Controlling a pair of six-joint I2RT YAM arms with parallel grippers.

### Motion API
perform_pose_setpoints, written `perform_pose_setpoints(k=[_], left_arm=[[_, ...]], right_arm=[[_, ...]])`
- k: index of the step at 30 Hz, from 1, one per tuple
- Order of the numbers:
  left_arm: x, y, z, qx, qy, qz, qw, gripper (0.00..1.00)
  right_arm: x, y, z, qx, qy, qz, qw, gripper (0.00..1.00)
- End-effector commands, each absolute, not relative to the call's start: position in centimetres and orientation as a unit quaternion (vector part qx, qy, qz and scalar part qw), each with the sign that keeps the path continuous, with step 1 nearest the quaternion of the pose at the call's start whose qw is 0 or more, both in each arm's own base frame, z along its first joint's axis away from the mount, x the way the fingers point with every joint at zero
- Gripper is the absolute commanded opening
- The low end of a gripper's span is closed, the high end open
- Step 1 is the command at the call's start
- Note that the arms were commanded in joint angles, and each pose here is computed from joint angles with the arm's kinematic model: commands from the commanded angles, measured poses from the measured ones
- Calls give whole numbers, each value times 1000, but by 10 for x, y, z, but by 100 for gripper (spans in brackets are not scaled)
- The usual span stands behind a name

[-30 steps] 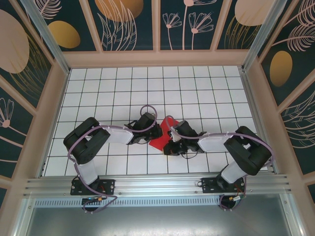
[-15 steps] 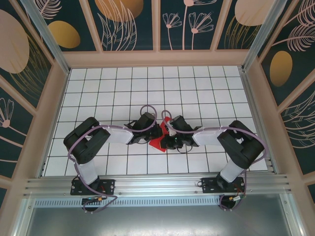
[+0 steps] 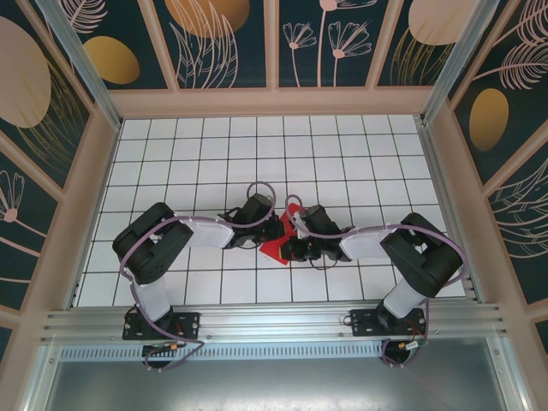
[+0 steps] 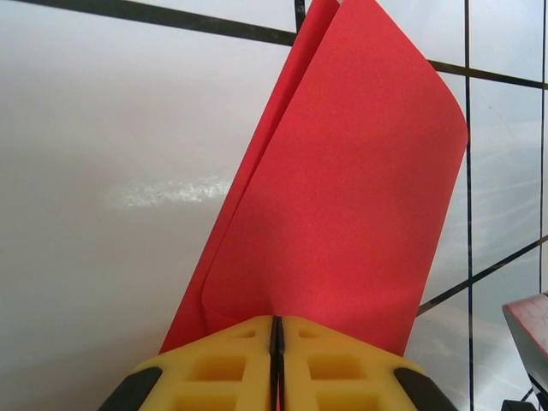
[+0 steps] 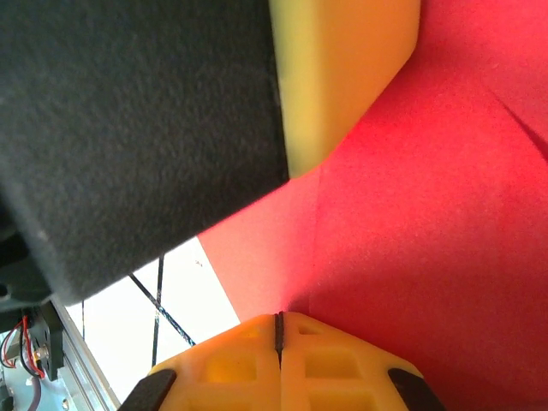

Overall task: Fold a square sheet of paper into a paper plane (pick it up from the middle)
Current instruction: Fold the triangle a second time at the center of the table, then turn over the paper at the center of the table.

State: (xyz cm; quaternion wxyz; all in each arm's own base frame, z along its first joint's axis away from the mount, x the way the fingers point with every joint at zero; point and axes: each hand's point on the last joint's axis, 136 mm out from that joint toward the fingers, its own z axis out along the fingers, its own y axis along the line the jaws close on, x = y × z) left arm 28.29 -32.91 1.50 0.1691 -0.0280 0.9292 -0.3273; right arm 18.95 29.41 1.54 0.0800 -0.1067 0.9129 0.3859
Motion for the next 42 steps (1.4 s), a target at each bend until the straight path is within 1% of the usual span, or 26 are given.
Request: perform_pose_setpoints(k=[1, 7, 13, 15, 18, 22, 23, 25, 26, 29, 32, 40, 42], left_arm=[[298, -313, 5, -41, 936, -301, 181, 13], [313, -303, 11, -50, 933, -300, 193, 15], [324, -303, 19, -48, 930, -304, 199, 16], [327, -307, 29, -43, 927, -312, 203, 16], [329, -309, 48, -38, 922, -321, 215, 17], [320, -310, 67, -32, 913, -346, 215, 16], [317, -309, 76, -33, 907, -357, 219, 16], [307, -307, 80, -32, 902, -374, 213, 13], [302, -308, 81, -30, 899, -386, 207, 12], [287, -315, 82, -18, 889, -419, 186, 8], [276, -321, 75, -1, 889, -427, 167, 7], [265, -334, 59, 21, 894, -427, 135, 6], [263, -337, 48, 24, 899, -421, 122, 6]], right_arm=[[155, 261, -20, -87, 940, 329, 9, 5], [156, 262, -18, -89, 939, 332, 11, 5], [163, 268, -8, -98, 935, 340, 23, 9], [168, 274, 1, -105, 931, 349, 32, 11], [182, 287, 25, -116, 922, 365, 56, 17], [207, 287, 64, -104, 916, 368, 122, 27], [214, 278, 67, -84, 921, 357, 135, 32], [225, 256, 63, -31, 931, 333, 150, 36], [228, 244, 60, -3, 933, 325, 152, 40], [229, 229, 56, 45, 928, 335, 157, 48], [228, 230, 56, 55, 925, 344, 154, 51], [228, 240, 51, 59, 920, 364, 135, 54], [228, 241, 48, 60, 921, 361, 132, 54]])
